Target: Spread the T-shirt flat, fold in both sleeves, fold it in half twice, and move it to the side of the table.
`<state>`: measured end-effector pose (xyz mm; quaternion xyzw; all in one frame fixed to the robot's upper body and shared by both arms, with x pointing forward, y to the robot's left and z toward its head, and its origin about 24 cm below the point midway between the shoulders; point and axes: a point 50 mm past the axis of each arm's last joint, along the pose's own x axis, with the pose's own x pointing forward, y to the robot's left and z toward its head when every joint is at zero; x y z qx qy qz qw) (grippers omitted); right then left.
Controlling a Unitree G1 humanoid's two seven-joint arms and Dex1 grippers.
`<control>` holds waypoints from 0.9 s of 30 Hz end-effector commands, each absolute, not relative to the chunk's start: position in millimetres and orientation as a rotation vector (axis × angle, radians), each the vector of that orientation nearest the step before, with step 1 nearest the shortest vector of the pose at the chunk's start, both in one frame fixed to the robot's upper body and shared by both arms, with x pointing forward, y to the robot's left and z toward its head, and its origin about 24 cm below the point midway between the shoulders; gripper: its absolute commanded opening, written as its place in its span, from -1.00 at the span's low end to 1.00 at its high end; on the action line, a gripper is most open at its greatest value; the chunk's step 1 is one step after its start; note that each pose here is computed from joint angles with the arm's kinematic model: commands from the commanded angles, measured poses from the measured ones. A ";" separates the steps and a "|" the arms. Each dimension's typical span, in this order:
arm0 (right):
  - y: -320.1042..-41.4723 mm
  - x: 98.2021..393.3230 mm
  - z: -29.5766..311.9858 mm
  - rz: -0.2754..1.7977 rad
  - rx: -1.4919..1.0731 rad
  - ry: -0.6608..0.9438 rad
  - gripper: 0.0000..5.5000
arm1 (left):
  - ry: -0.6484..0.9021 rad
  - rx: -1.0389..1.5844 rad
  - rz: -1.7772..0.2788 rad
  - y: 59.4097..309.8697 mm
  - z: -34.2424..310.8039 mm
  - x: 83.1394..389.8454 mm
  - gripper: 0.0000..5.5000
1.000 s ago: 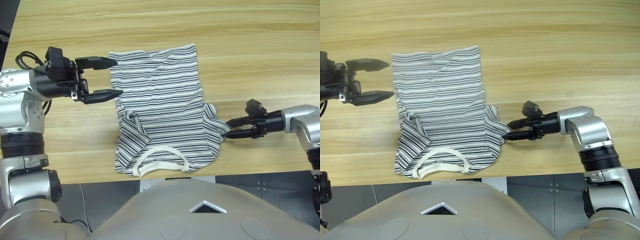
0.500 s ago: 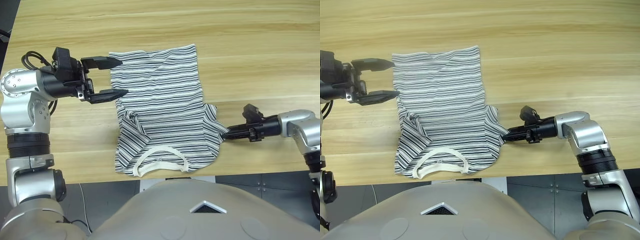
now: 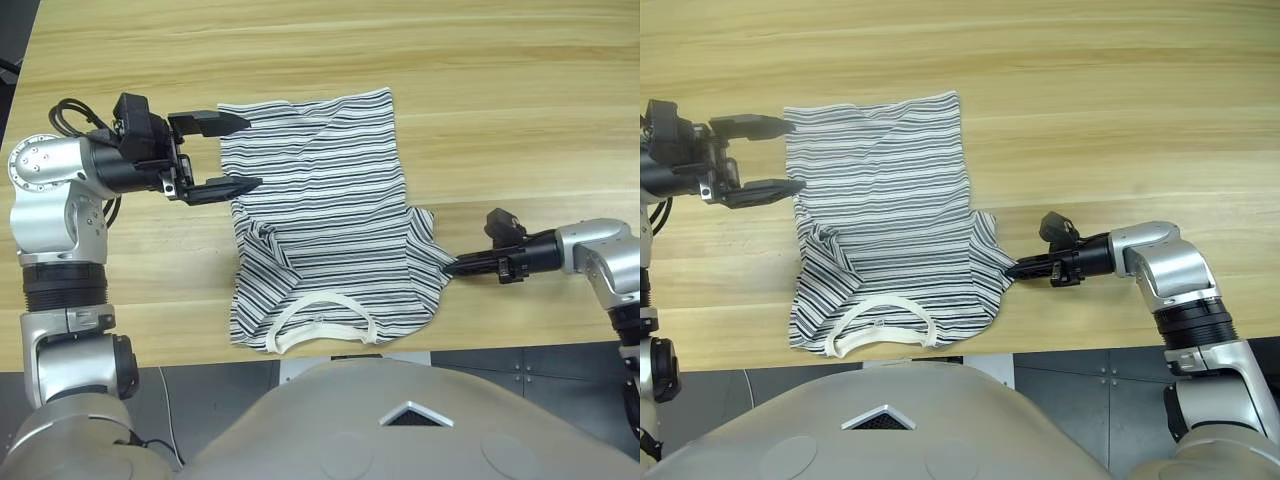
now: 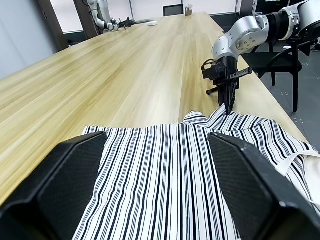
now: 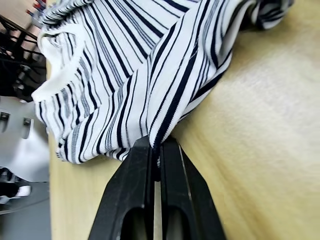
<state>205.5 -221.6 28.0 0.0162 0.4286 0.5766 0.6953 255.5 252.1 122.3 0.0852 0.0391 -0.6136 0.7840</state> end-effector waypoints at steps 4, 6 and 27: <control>-218.5 221.2 70.7 1.292 -0.106 0.792 -0.96 | 0.068 0.223 -1.351 245.8 126.7 264.0 0.38; -216.8 220.0 75.2 1.298 -0.124 0.779 -0.96 | 0.067 0.225 -1.357 245.4 127.6 264.6 0.38; -136.8 234.9 90.4 1.559 -0.266 0.628 -0.96 | 0.061 0.237 -1.391 244.8 122.3 265.6 0.38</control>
